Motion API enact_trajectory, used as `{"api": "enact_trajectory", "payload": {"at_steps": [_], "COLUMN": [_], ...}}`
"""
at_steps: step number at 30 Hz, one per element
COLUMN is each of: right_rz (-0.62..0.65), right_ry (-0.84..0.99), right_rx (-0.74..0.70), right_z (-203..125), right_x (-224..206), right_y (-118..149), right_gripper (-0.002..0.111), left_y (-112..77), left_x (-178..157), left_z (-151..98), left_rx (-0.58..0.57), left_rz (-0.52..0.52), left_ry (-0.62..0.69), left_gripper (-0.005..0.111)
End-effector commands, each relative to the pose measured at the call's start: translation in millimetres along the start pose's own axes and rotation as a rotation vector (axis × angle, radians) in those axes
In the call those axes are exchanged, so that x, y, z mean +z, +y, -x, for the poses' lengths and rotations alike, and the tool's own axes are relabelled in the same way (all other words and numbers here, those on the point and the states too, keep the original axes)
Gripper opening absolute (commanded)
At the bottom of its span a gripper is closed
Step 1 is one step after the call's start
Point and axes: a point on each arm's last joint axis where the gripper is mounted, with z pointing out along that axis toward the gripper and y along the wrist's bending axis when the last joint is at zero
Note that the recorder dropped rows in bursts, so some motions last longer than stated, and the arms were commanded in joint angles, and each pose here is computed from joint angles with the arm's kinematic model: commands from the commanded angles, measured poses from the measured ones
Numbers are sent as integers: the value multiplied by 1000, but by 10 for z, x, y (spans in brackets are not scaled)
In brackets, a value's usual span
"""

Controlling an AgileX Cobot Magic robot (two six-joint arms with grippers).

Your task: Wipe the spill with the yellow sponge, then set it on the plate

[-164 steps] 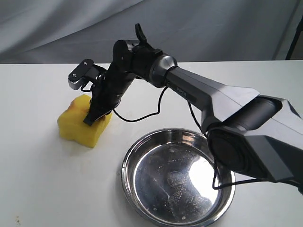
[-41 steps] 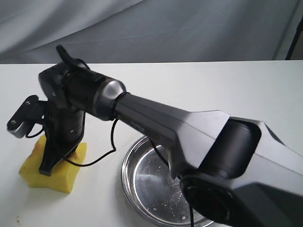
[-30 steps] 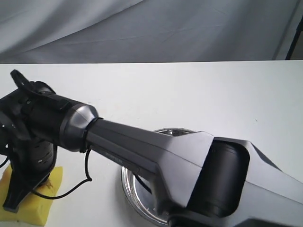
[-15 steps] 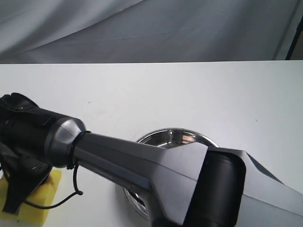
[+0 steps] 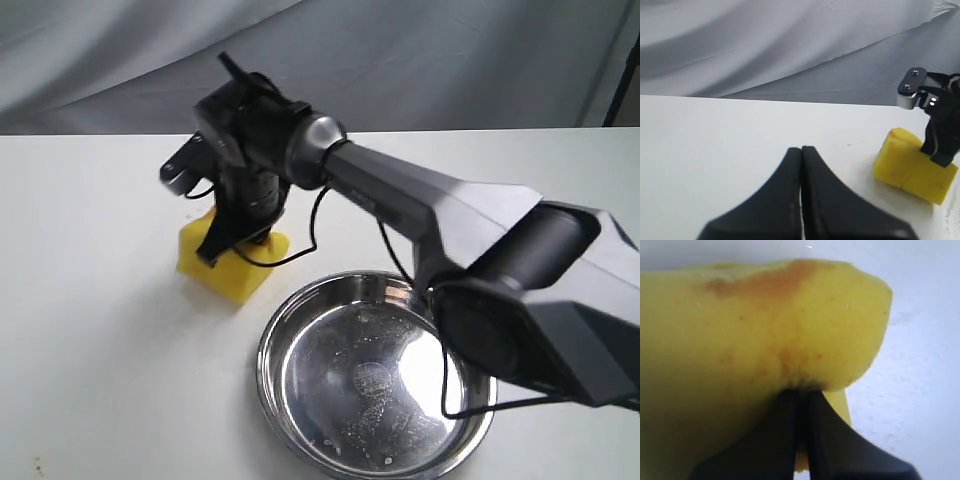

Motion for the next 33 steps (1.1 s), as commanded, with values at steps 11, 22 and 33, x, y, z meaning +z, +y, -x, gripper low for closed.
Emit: {"api": "enact_trajectory", "payload": {"at_steps": [11, 22, 33], "right_rz": [84, 308, 227], "right_ry": [42, -34, -52], "right_rx": [261, 37, -316], "right_z": [-511, 30, 130], "right_x": [204, -25, -317], "right_y": [-1207, 275, 1614], "right_gripper": [0, 0, 0], "left_y": [-4, -4, -4], "left_x": [2, 2, 2], "left_z": [-10, -10, -10], "left_rx": [-16, -16, -16], "left_rz": [-7, -7, -7], "left_ry": [-3, -3, -3], "left_gripper": [0, 0, 0]}}
